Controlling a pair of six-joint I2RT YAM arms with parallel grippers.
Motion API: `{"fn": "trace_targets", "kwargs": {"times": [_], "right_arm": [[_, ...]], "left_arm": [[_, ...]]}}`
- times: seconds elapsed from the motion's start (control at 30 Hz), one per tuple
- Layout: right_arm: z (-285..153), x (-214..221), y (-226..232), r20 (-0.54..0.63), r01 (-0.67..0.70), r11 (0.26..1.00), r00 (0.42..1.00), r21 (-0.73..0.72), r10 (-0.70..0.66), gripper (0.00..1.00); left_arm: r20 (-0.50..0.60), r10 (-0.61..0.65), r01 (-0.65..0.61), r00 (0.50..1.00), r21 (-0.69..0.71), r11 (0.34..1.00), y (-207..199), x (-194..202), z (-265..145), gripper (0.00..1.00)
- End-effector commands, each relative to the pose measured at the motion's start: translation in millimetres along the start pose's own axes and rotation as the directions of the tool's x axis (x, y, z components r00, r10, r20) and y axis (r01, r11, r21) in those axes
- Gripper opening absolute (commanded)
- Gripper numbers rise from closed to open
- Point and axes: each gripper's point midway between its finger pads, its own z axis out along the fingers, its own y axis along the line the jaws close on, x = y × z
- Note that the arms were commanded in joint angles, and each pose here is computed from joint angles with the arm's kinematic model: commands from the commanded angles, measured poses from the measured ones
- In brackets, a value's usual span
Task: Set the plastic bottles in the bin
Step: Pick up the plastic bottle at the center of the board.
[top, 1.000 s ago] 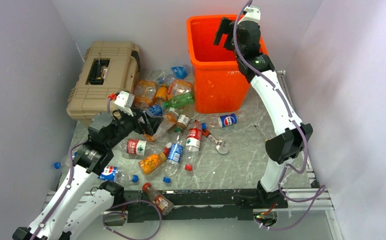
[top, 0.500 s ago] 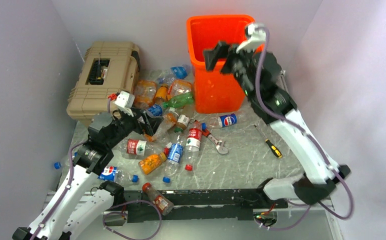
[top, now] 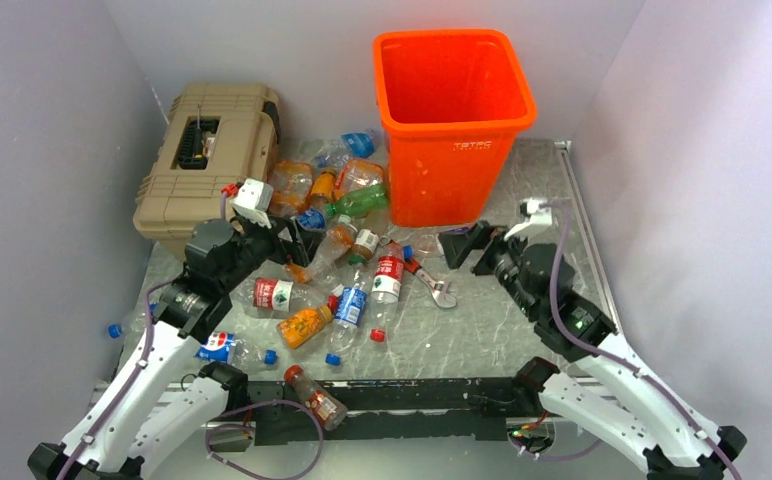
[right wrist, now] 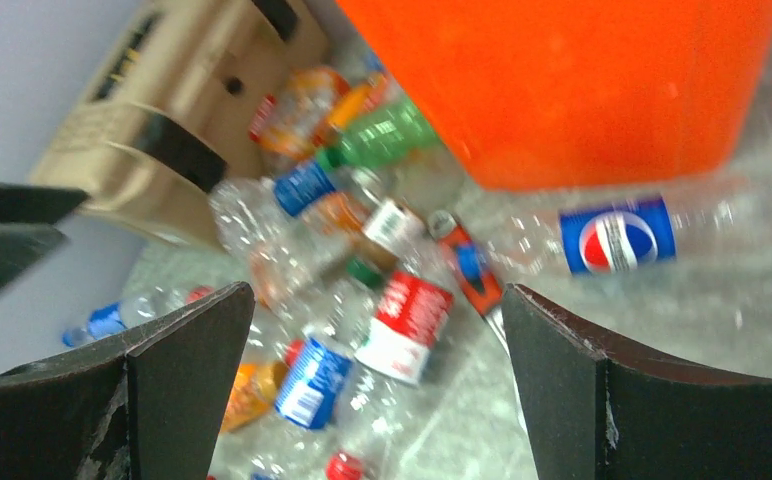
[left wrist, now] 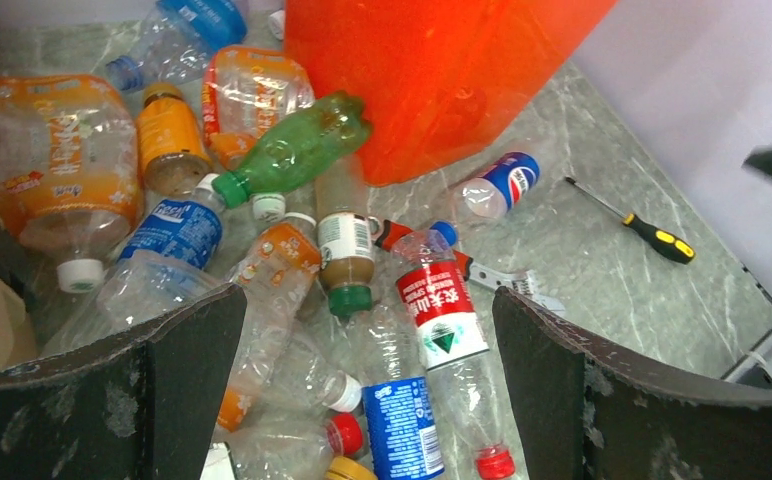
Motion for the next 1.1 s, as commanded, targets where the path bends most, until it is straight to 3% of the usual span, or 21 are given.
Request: {"fn": "trace_targets", "kwargs": {"times": [0.0,0.13,0.2,0.37,0.5,0.63,0.83,1.07], "right_arm": [[-6,32,-27,0.008,-0.126,0.99,0.992,0.063,0.125,1.0],[0,78,-58,-0.094,-0.101,0.977,0.988,0.19,0.12,1.0],[5,103,-61,-0.165,-0.085,0.979,0.979,0.187,0.117,1.0],[14,145,-53,-0.278,-0.124,0.985,0.948,0.123,0.154,1.0],[15,148,-58,-0.265,-0.125,0.983,0.951,0.136,0.157,1.0],[11,143,-68,-0.24,-0.088,0.982,0.962,0.169,0.127,1.0],[6,144,-81,-0.215,-0.082,0.972,0.968,0.218,0.13,1.0],[-2,138,-94,-0.17,-0.078,0.961,0.977,0.266,0.126,1.0]], "left_arm": [[0.056,-0.029,0.034,0.998,-0.096,0.995,14,-19,2,0.99],[0.013,-0.078,0.079,0.997,-0.171,0.982,26,-12,9,1.0],[-0.03,-0.079,0.072,0.996,-0.186,0.98,28,-6,14,0.99],[-0.172,-0.029,0.018,0.985,-0.067,0.998,12,16,25,0.99],[-0.294,-0.008,0.035,0.956,0.087,0.996,-21,44,36,0.94],[-0.44,0.057,0.008,0.896,0.146,0.989,-57,72,45,0.97],[-0.55,0.133,-0.101,0.825,0.088,0.991,-87,107,61,0.98],[-0.648,0.087,-0.159,0.757,-0.053,0.986,-92,159,94,0.95]]}}
